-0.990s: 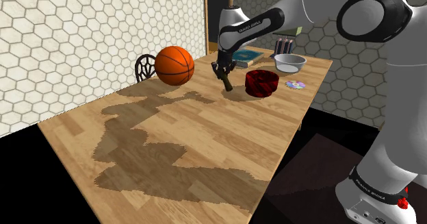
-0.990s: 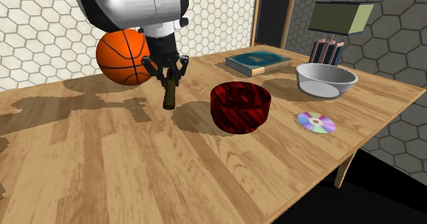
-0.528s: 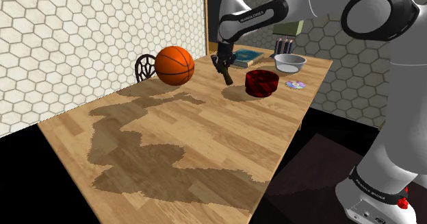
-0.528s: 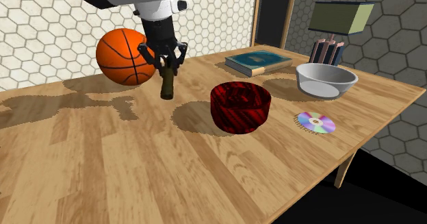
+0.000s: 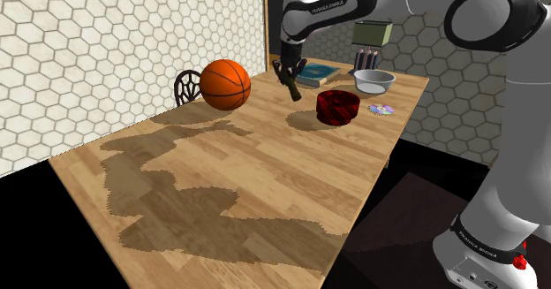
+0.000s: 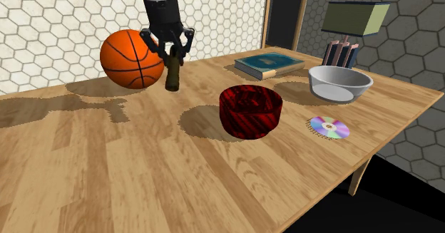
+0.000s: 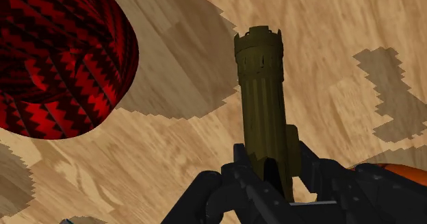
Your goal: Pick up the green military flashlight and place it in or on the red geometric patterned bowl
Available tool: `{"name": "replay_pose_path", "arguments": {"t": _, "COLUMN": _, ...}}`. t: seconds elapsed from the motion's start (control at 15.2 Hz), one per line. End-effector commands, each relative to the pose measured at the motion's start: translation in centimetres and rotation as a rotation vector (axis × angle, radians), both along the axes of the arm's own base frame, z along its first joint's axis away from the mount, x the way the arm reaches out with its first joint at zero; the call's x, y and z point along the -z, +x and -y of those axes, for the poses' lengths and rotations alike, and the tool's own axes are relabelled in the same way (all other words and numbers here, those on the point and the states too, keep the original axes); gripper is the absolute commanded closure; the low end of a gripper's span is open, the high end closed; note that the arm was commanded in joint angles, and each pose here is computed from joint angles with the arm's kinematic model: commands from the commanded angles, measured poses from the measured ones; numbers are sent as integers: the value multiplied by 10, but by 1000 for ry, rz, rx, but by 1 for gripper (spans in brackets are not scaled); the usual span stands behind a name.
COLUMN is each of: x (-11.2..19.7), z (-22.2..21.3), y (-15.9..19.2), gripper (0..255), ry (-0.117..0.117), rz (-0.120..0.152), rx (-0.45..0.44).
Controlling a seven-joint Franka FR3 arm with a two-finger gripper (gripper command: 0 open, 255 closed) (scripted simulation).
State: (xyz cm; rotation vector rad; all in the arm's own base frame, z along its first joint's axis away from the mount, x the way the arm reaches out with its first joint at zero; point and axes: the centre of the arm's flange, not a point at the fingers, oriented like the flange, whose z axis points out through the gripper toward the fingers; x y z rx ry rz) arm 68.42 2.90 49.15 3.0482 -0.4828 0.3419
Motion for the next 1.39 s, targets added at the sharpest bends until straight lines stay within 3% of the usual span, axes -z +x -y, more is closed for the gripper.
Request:
{"name": "replay_pose_path", "arguments": {"t": 0.0, "x": -4, "z": 11, "y": -6, "gripper": 255, "ry": 0, "rz": 0, "rx": 0}}
{"name": "replay_pose_path", "arguments": {"t": 1.06, "x": -14, "z": 201, "y": -111, "gripper": 255, "ry": 0, "rz": 0, "rx": 0}}
{"name": "replay_pose_path", "arguments": {"t": 1.32, "x": 7, "z": 201, "y": -111, "gripper": 255, "ry": 0, "rz": 0, "rx": 0}}
